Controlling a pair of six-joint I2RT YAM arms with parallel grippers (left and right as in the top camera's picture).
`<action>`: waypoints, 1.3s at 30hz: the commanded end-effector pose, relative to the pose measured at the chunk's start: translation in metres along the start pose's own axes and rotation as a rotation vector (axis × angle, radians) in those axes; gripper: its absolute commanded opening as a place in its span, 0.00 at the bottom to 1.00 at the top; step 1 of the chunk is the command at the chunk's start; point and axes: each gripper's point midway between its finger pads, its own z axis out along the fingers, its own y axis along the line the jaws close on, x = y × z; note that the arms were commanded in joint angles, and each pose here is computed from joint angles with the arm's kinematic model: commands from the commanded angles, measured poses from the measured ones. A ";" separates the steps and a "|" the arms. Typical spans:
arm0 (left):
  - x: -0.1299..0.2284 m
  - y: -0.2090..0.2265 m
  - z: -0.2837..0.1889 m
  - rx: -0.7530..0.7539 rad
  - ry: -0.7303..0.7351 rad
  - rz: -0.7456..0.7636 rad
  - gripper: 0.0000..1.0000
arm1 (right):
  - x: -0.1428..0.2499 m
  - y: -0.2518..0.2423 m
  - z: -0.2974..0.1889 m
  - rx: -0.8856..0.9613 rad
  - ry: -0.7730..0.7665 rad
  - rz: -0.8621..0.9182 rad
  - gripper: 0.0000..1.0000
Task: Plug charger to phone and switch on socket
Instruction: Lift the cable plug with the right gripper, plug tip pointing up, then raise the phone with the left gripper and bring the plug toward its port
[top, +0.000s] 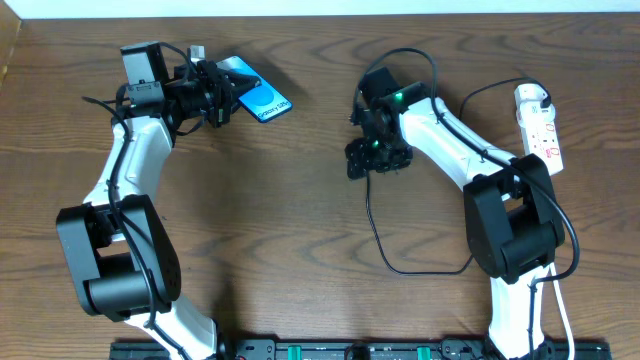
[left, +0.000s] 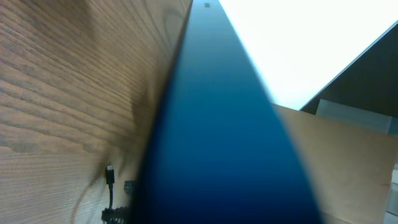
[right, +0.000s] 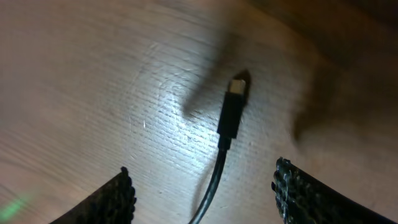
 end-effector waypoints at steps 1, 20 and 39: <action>0.006 -0.010 -0.003 0.030 0.026 0.028 0.07 | 0.004 0.002 0.005 -0.012 0.022 0.259 0.67; 0.006 -0.010 -0.003 0.030 0.026 0.028 0.07 | 0.013 0.005 0.040 -0.097 0.016 0.271 0.23; 0.027 -0.023 -0.006 0.116 0.143 0.156 0.07 | -0.003 0.048 0.003 -0.405 -0.058 -0.003 0.01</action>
